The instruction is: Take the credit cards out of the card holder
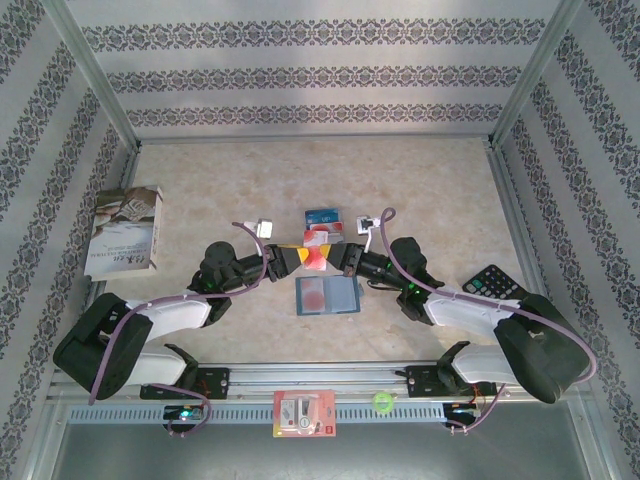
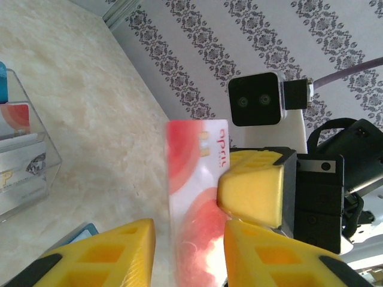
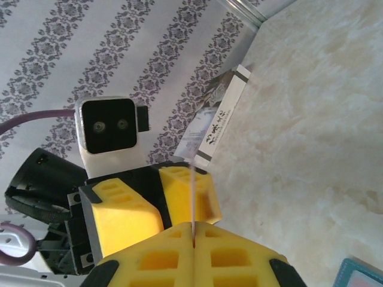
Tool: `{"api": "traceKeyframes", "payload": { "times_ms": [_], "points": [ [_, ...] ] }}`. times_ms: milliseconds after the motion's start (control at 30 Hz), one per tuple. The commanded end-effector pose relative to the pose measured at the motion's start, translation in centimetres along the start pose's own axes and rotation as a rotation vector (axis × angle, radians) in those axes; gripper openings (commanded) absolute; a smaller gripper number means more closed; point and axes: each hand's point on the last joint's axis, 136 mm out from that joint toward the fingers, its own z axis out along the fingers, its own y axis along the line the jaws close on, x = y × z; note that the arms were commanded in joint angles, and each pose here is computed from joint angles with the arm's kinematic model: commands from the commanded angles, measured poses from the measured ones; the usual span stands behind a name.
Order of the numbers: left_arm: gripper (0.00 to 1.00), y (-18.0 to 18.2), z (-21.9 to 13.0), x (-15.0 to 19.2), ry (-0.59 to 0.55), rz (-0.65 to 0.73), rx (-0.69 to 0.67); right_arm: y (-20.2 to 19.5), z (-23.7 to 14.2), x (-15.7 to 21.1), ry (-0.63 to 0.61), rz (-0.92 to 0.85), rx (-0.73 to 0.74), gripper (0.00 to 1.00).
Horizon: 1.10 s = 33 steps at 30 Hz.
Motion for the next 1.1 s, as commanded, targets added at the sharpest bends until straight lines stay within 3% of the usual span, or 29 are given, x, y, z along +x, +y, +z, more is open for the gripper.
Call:
{"api": "traceKeyframes", "payload": {
  "times_ms": [0,133,333,600,667,700,800,833,1067],
  "points": [
    [0.38,-1.0,-0.6,-0.7,-0.027,0.021,0.045,2.3,-0.7,-0.2,-0.017,-0.035,-0.077,0.00],
    [0.37,-1.3,-0.8,-0.8,-0.027,0.031,0.054,2.2,-0.7,0.0,-0.008,-0.041,-0.062,0.00],
    [0.25,-2.3,-0.5,-1.2,-0.034,0.025,0.116,2.0,0.3,0.2,0.007,-0.033,-0.067,0.00],
    [0.01,-2.5,-0.4,-1.0,-0.024,0.014,0.127,0.9,0.8,0.3,0.008,-0.011,-0.035,0.00],
    [0.00,-2.5,-0.4,-1.2,-0.020,0.020,0.120,0.5,0.9,0.4,0.011,0.000,-0.023,0.00],
    [0.00,-2.3,-0.2,-1.2,-0.009,0.020,0.107,0.1,0.9,0.5,0.012,0.012,-0.008,0.01],
    [0.00,-2.2,0.1,-1.1,0.038,0.042,0.066,-1.1,0.3,0.3,0.010,0.038,0.030,0.26],
    [0.00,-1.9,0.3,-1.1,0.067,0.064,0.034,-1.7,-0.3,0.2,0.002,0.046,0.053,0.30],
    [0.00,-1.3,0.5,-2.4,0.256,0.293,-0.180,-5.3,-4.8,-0.4,-0.037,0.038,0.282,0.31]
  ]
}}
